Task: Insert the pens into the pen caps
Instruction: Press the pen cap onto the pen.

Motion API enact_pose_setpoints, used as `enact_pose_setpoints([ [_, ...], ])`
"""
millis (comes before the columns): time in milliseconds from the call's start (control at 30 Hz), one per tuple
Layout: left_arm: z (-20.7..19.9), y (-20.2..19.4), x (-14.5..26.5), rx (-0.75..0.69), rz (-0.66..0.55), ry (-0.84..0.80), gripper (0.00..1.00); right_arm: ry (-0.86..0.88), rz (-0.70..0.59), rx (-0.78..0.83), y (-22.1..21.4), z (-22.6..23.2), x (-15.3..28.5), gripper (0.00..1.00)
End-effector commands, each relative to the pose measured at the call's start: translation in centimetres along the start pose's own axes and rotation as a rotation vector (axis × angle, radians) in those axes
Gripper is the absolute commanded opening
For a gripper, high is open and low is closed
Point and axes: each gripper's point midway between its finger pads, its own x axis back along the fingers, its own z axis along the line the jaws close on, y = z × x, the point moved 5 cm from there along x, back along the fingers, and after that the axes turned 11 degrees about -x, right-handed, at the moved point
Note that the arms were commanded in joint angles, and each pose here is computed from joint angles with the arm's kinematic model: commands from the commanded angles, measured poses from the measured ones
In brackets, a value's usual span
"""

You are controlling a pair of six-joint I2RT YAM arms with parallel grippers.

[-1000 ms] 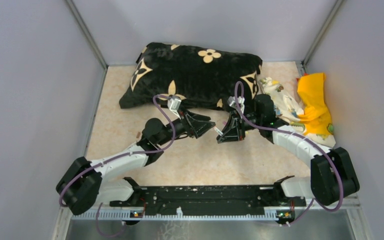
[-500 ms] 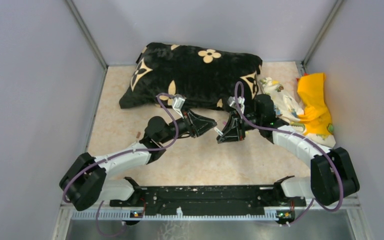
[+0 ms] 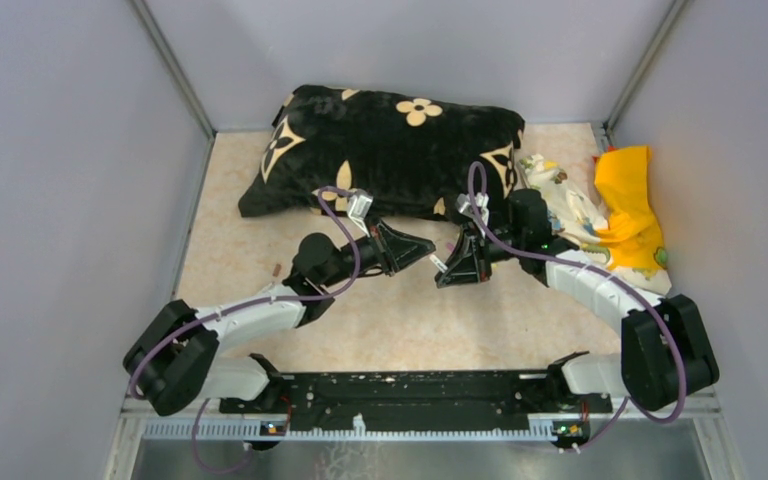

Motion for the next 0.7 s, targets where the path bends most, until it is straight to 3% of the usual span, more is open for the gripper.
enact_pose_setpoints([
  [0, -0.9, -4.5, -0.2, 0.071, 0.146, 0.011, 0.0, -0.119, -0.063, 0.132, 3.8, -0.1, 0.5, 0.0],
  [67, -0.5, -6.6, -0.2, 0.098, 0.234, 0.088, 0.0, -0.217, -0.096, 0.159, 4.6, -0.7, 1.1, 0.0],
  [200, -0.7, -8.7, 0.4, 0.159, 0.3, 0.107, 0.0, -0.386, -0.157, 0.25, 5.9, -1.0, 2.4, 0.0],
  [267, -1.4, -9.2, 0.7, 0.162, 0.324, 0.052, 0.0, -0.36, -0.171, 0.247, 6.3, -0.7, 2.9, 0.0],
  [500, -4.3, -10.0, 1.7, 0.138, 0.39, -0.25, 0.0, -0.027, -0.165, 0.171, 5.6, 2.6, 2.3, 0.0],
  [567, -4.2, -10.4, 1.7, 0.135, 0.418, -0.263, 0.0, -0.031, -0.17, 0.169, 5.7, 2.5, 2.3, 0.0],
  [667, -2.1, -12.3, 1.7, 0.099, 0.529, -0.096, 0.0, -0.217, -0.21, 0.197, 6.2, 0.7, 2.9, 0.0],
])
